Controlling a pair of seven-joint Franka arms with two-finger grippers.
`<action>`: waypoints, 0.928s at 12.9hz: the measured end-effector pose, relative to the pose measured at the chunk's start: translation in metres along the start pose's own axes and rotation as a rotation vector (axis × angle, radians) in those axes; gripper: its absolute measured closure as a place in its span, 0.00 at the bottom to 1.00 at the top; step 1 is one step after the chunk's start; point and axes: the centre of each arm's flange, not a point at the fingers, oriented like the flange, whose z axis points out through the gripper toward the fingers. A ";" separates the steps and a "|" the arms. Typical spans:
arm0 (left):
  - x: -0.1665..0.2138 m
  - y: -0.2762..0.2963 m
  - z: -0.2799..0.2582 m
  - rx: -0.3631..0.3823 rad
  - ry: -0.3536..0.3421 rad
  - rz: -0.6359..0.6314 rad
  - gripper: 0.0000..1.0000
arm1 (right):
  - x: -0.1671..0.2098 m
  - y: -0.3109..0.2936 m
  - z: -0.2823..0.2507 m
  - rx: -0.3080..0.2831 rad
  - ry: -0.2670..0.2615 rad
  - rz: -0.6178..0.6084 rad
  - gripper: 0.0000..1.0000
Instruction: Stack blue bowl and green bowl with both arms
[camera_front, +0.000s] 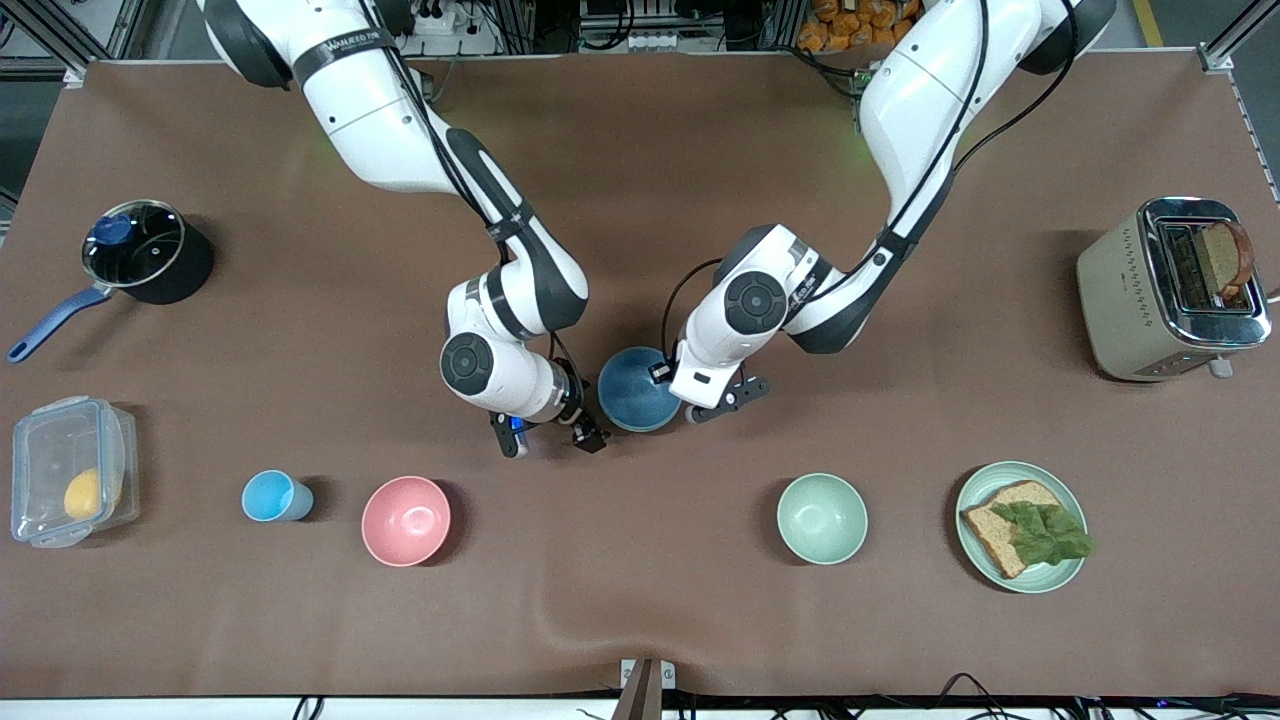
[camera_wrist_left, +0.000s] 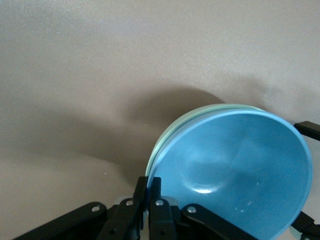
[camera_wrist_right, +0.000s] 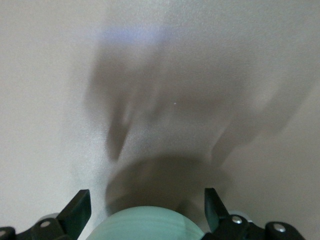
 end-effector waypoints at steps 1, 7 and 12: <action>0.002 0.000 0.001 -0.005 0.005 -0.003 0.95 | 0.000 0.000 0.000 0.000 0.001 -0.004 0.00; 0.006 0.000 0.001 -0.021 0.021 -0.005 0.67 | 0.000 0.002 0.001 -0.017 0.004 -0.051 0.00; 0.018 0.014 -0.045 -0.087 0.077 -0.007 0.14 | 0.002 0.004 0.002 -0.038 0.002 -0.091 0.00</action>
